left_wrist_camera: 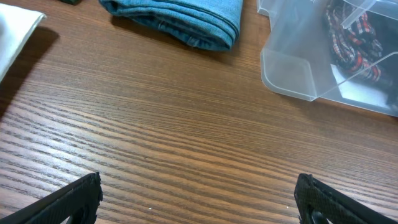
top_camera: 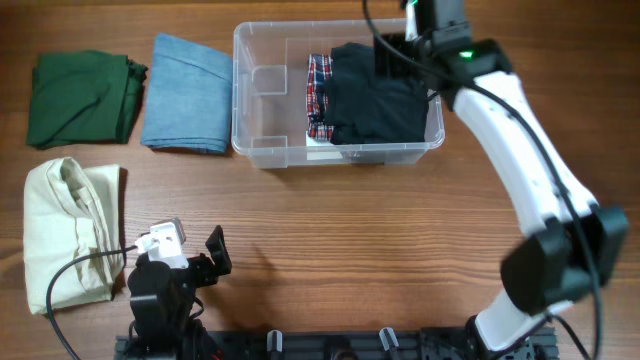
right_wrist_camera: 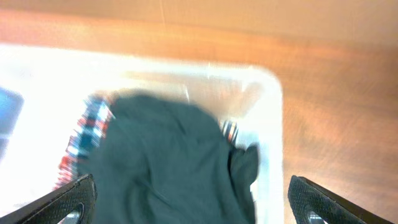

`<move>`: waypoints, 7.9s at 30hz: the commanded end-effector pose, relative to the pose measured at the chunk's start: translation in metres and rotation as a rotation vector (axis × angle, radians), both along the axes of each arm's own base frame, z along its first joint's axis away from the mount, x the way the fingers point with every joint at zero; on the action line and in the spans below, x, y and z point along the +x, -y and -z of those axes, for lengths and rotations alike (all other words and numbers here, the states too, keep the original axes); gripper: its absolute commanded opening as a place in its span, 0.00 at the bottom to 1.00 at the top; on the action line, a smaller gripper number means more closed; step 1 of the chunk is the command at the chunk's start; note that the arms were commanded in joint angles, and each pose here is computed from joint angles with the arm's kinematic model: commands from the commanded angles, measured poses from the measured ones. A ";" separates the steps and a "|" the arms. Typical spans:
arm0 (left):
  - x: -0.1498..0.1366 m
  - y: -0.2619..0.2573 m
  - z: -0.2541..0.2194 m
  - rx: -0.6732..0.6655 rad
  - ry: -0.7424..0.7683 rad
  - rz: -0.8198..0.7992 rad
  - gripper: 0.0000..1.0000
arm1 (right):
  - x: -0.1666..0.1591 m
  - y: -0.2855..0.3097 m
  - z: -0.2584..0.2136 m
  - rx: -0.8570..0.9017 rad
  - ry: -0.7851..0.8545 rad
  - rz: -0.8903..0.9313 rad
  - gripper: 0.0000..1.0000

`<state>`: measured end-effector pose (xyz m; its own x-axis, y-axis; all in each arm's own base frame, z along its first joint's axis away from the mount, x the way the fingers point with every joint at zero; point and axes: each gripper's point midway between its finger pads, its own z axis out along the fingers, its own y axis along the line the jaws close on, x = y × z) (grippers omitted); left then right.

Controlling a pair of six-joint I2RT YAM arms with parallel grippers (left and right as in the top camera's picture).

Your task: Pack container

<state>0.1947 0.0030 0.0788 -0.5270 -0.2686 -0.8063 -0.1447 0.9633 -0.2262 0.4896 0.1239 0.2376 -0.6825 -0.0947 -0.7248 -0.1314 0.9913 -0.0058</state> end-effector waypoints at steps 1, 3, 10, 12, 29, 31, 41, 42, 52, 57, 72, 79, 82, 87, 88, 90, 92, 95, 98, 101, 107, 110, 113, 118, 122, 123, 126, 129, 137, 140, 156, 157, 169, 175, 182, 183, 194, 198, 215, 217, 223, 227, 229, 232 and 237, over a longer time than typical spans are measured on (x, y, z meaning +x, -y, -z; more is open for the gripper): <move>-0.001 0.002 0.001 -0.019 -0.002 0.000 1.00 | 0.000 0.020 -0.036 0.015 0.076 0.052 1.00; -0.001 0.002 0.001 -0.019 -0.002 0.000 1.00 | 0.001 0.038 -0.033 0.029 0.063 0.104 1.00; -0.001 0.001 0.001 -0.019 -0.002 0.000 1.00 | 0.000 0.131 -0.021 0.085 0.006 0.338 1.00; -0.001 -0.001 0.001 -0.009 -0.003 -0.014 1.00 | -0.003 0.159 -0.018 0.116 -0.011 0.391 1.00; 0.004 0.001 -0.007 -0.022 0.034 -0.007 1.00 | -0.016 0.221 0.005 0.184 -0.069 0.556 1.00; 0.010 0.004 -0.018 -0.099 0.087 -0.029 1.00 | -0.016 0.221 0.005 0.184 -0.069 0.556 1.00; 0.021 0.023 -0.045 -0.340 0.182 -0.018 1.00 | -0.016 0.221 0.005 0.184 -0.069 0.556 1.00; 0.022 0.027 -0.049 -0.348 0.195 0.002 1.00 | -0.016 0.221 0.005 0.184 -0.069 0.556 1.00; 0.016 0.059 -0.065 -0.515 0.188 0.143 0.99 | -0.016 0.221 0.005 0.184 -0.069 0.556 1.00; 0.019 0.058 -0.086 -0.520 0.169 0.131 1.00 | -0.016 0.221 0.005 0.184 -0.069 0.556 1.00; 0.077 0.034 -0.098 -0.220 -0.509 0.157 1.00 | -0.016 0.221 0.005 0.184 -0.069 0.556 1.00; 0.095 0.005 -0.093 -0.109 -0.699 0.050 1.00 | -0.016 0.221 0.005 0.184 -0.069 0.556 1.00; 0.089 -0.028 -0.090 0.001 -0.731 -0.136 1.00 | -0.016 0.221 0.005 0.184 -0.069 0.556 1.00; 0.052 -0.095 -0.102 0.304 -0.818 -0.464 1.00 | -0.016 0.221 0.005 0.184 -0.069 0.556 1.00; 0.048 -0.100 -0.103 0.329 -0.830 -0.480 1.00 | -0.016 0.221 0.005 0.184 -0.069 0.556 1.00; 0.042 -0.107 -0.105 0.353 -0.844 -0.507 1.00 | -0.016 0.221 0.005 0.184 -0.069 0.556 1.00; 0.039 -0.113 -0.107 0.358 -0.850 -0.529 1.00 | -0.016 0.221 0.005 0.184 -0.069 0.556 1.00; 0.035 -0.123 -0.107 0.358 -0.859 -0.564 1.00 | -0.016 0.221 0.005 0.184 -0.069 0.556 1.00; 0.031 -0.134 -0.104 0.366 -0.885 -0.603 1.00 | -0.016 0.221 0.005 0.184 -0.069 0.556 1.00; 0.030 -0.144 -0.096 0.399 -0.937 -0.629 1.00 | -0.016 0.221 0.005 0.184 -0.069 0.556 1.00; 0.039 -0.152 -0.076 0.466 -1.019 -0.625 1.00 | -0.016 0.221 0.005 0.184 -0.069 0.556 1.00; 0.048 -0.154 -0.065 0.465 -1.024 -0.639 1.00 | -0.016 0.221 0.005 0.184 -0.069 0.556 1.00; 0.053 -0.159 -0.056 0.495 -1.044 -0.644 1.00 | -0.016 0.221 0.005 0.184 -0.069 0.556 1.00; 0.058 -0.167 -0.040 0.558 -1.088 -0.662 1.00 | -0.016 0.221 0.005 0.184 -0.069 0.556 1.00; 0.063 -0.172 -0.033 0.583 -1.089 -0.686 1.00 | -0.016 0.221 0.005 0.184 -0.069 0.556 1.00; 0.065 -0.173 -0.032 0.587 -1.081 -0.690 1.00 | -0.016 0.221 0.005 0.184 -0.069 0.556 1.00; 0.070 -0.176 -0.030 0.596 -1.060 -0.701 1.00 | -0.016 0.221 0.005 0.184 -0.069 0.556 1.00; 0.078 -0.177 -0.025 0.613 -1.038 -0.708 0.99 | -0.016 0.221 0.005 0.184 -0.069 0.556 1.00; 0.100 -0.172 -0.003 0.659 -1.011 -0.685 1.00 | -0.016 0.221 0.005 0.184 -0.069 0.556 1.00; 0.108 -0.161 -0.003 0.673 -0.986 -0.659 1.00 | -0.016 0.221 0.005 0.184 -0.069 0.556 1.00; 0.117 -0.104 -0.051 0.010 -0.753 -0.391 1.00 | -0.016 0.221 0.005 0.184 -0.069 0.556 1.00; 0.116 -0.104 -0.055 -0.037 -0.738 -0.381 1.00 | -0.016 0.221 0.005 0.184 -0.069 0.556 1.00; 0.080 -0.135 -0.092 -0.502 -0.560 -0.386 1.00 | -0.016 0.221 0.005 0.184 -0.069 0.556 1.00; 0.039 -0.160 -0.070 -0.371 -0.662 -0.530 1.00 | -0.016 0.221 0.005 0.184 -0.069 0.556 1.00; 0.042 -0.142 -0.036 -0.231 -0.751 -0.446 1.00 | -0.016 0.221 0.005 0.184 -0.069 0.556 1.00; 0.043 -0.142 -0.033 -0.202 -0.762 -0.443 1.00 | -0.016 0.221 0.005 0.184 -0.069 0.556 1.00; 0.037 -0.160 0.010 0.142 -1.008 -0.604 1.00 | -0.016 0.221 0.005 0.184 -0.069 0.556 1.00; 0.031 -0.165 0.025 0.167 -1.073 -0.652 1.00 | -0.016 0.221 0.005 0.184 -0.069 0.556 1.00; 0.037 -0.196 0.010 0.566 -1.077 -0.744 1.00 | -0.016 0.221 0.005 0.184 -0.069 0.556 1.00; 0.042 -0.197 0.016 0.590 -1.098 -0.694 1.00 | -0.016 0.221 0.005 0.184 -0.069 0.556 1.00; 0.059 -0.187 0.029 0.686 -1.115 -0.585 1.00 | -0.016 0.221 0.005 0.184 -0.069 0.556 1.00; 0.074 -0.179 0.032 0.737 -1.088 -0.532 1.00 | -0.016 0.221 0.005 0.184 -0.069 0.556 1.00; 0.079 -0.177 0.033 0.753 -1.081 -0.505 1.00 | -0.016 0.221 0.005 0.184 -0.069 0.556 1.00; 0.079 -0.178 0.036 0.768 -1.097 -0.493 1.00 | -0.016 0.221 0.005 0.184 -0.069 0.556 1.00; 0.075 -0.180 0.044 0.803 -1.146 -0.464 1.00 | -0.016 0.221 0.005 0.184 -0.069 0.556 1.00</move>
